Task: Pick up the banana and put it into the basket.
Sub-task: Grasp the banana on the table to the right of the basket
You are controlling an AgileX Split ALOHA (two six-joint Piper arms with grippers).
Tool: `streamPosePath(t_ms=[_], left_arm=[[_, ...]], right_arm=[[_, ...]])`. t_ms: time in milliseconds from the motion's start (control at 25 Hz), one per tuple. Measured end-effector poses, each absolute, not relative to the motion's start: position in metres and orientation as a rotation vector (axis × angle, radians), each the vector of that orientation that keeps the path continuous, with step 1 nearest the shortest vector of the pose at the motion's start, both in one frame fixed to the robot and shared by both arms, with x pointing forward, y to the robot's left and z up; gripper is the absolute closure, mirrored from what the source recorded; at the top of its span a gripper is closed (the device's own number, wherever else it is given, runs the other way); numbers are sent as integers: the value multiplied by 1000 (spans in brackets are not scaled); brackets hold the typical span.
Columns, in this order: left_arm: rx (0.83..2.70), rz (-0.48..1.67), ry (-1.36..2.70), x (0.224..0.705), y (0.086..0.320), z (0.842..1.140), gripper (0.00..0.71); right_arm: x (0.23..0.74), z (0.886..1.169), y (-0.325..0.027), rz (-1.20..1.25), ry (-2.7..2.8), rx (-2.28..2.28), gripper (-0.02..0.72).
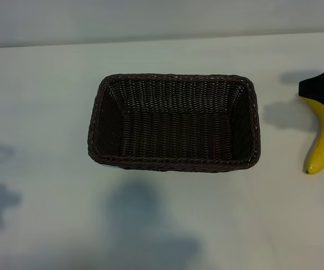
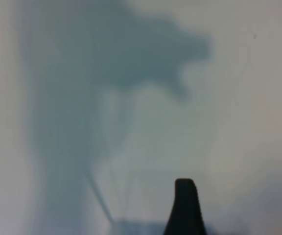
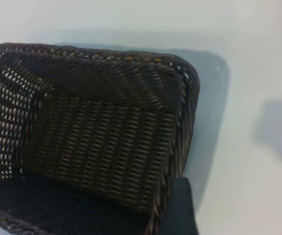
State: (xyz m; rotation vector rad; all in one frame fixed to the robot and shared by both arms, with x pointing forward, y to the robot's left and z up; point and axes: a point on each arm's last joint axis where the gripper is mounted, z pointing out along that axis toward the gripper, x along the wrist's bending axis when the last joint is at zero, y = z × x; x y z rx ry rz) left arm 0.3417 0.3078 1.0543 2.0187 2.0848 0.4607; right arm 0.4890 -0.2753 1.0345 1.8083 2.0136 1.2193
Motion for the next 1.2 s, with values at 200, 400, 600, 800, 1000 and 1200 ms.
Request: streamPosePath(t_ms=[200, 400, 600, 800, 1000, 1200], left_arm=[[1964, 530, 2031, 304, 308, 1031, 134], [1836, 683, 1911, 280, 308, 1040, 134], [1738, 791, 1818, 259, 308, 1044, 134], [1626, 899, 1713, 236, 309, 1045, 134], [1593, 935, 1674, 227, 309, 1044, 134], [1600, 939, 1670, 228, 309, 1044, 134]], right_arm=[[489, 1035, -275, 1219, 2014, 1808, 109], [489, 1035, -276, 1218, 2010, 1808, 109], [491, 1035, -278, 1207, 1976, 1804, 109], [492, 1035, -278, 1203, 1963, 1803, 109], [492, 1034, -278, 1205, 1966, 1816, 109], [507, 1031, -280, 1197, 1951, 1892, 109]])
